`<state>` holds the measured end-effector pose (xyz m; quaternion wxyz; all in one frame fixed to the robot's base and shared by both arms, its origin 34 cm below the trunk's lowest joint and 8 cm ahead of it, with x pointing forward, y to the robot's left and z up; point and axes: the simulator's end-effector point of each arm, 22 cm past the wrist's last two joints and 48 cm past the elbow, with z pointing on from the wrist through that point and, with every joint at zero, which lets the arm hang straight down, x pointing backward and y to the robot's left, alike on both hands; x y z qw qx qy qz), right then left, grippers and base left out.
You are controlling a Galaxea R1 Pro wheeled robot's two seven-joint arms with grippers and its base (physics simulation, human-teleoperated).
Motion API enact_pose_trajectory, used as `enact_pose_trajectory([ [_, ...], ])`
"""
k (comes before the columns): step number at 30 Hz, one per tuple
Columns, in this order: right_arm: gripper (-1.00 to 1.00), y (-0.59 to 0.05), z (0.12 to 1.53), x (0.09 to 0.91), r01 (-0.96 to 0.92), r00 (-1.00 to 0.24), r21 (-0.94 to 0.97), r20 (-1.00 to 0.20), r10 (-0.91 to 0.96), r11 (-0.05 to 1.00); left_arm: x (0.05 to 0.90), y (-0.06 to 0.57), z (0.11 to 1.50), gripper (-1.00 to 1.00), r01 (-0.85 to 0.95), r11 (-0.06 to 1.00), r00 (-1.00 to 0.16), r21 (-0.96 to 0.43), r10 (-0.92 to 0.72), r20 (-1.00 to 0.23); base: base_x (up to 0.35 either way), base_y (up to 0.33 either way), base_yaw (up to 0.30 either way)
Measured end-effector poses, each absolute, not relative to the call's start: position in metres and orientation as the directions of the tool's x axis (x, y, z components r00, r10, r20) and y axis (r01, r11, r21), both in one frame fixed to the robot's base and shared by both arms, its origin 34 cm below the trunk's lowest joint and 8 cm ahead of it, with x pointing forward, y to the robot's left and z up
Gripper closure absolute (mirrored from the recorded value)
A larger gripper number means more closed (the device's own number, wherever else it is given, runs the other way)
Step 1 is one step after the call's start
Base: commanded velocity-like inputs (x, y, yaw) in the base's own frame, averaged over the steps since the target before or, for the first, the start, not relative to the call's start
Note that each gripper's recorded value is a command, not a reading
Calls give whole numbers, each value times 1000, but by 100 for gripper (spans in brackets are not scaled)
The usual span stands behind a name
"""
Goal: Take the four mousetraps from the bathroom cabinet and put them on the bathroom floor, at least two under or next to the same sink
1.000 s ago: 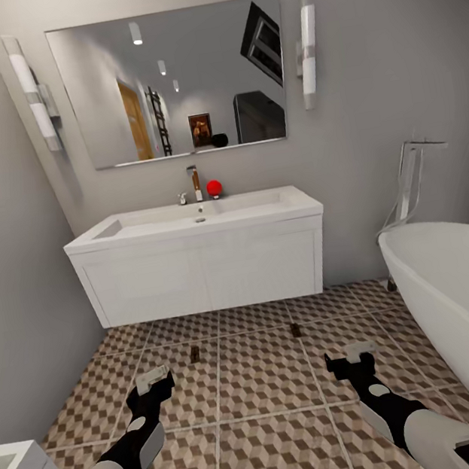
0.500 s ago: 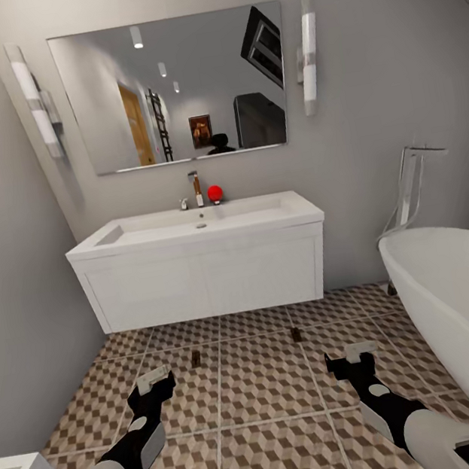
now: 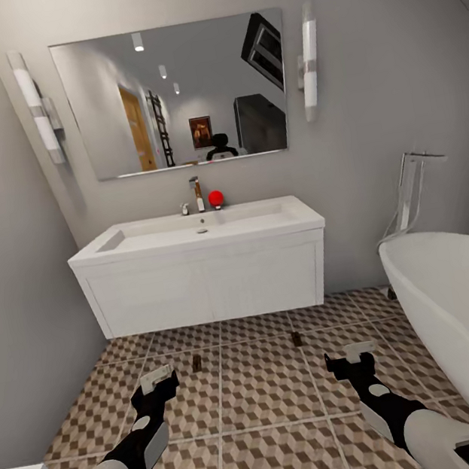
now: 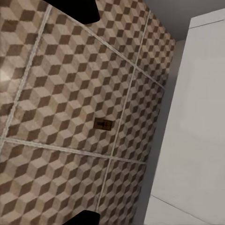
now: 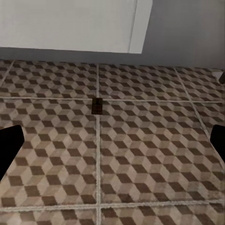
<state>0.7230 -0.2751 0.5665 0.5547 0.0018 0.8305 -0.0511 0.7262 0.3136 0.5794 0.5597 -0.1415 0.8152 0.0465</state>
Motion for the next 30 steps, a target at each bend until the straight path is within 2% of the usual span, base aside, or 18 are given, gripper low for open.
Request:
enact_pose_trajectory([
  [30, -100, -275, 627, 733, 58, -385, -84, -921, -56, 995, 736, 312, 640, -100, -281, 956, -335, -83, -179, -925, 0, 0, 0],
])
